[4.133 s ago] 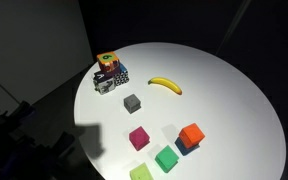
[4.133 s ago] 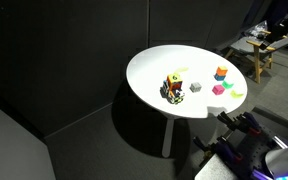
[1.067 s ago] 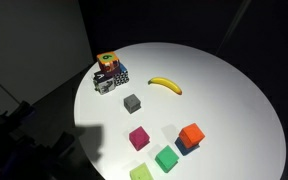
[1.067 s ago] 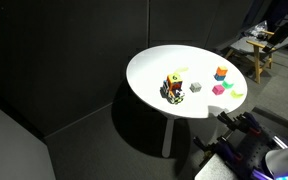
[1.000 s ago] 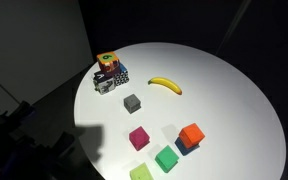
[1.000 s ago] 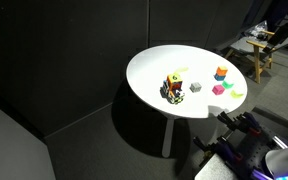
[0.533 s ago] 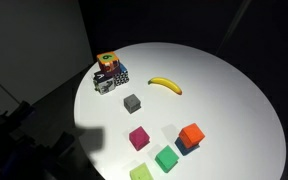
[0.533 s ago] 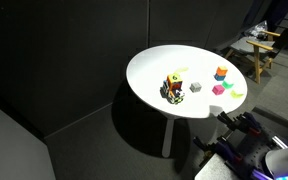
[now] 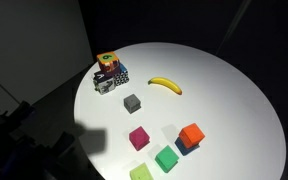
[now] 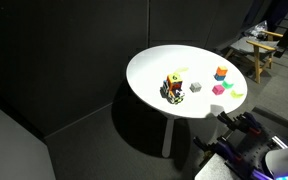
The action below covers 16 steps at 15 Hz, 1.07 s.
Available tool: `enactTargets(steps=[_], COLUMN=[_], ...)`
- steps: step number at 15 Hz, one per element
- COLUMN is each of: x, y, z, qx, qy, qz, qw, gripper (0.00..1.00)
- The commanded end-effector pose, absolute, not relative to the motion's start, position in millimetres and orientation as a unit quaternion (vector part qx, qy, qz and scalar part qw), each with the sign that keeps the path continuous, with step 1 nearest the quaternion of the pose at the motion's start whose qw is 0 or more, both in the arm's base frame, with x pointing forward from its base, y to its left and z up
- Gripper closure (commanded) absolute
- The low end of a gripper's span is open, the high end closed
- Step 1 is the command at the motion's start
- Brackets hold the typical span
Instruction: Put the grey block on the pink block
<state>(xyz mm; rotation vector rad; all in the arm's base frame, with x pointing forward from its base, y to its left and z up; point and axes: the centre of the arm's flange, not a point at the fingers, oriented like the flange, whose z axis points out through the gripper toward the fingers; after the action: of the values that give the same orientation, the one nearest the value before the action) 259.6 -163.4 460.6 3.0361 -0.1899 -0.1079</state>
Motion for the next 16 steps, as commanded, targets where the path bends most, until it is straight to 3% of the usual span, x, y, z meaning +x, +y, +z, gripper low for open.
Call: enactTargets(steps=[1, 16], x=[266.0, 299.1], y=[-169.3, -207.9], z=[470.7, 469.4], qx=[0.997, 1.000], qy=[-0.059, -0.021], qz=[-0.045, -0.019], qw=[0.031, -0.002], gripper=[0.00, 0.00])
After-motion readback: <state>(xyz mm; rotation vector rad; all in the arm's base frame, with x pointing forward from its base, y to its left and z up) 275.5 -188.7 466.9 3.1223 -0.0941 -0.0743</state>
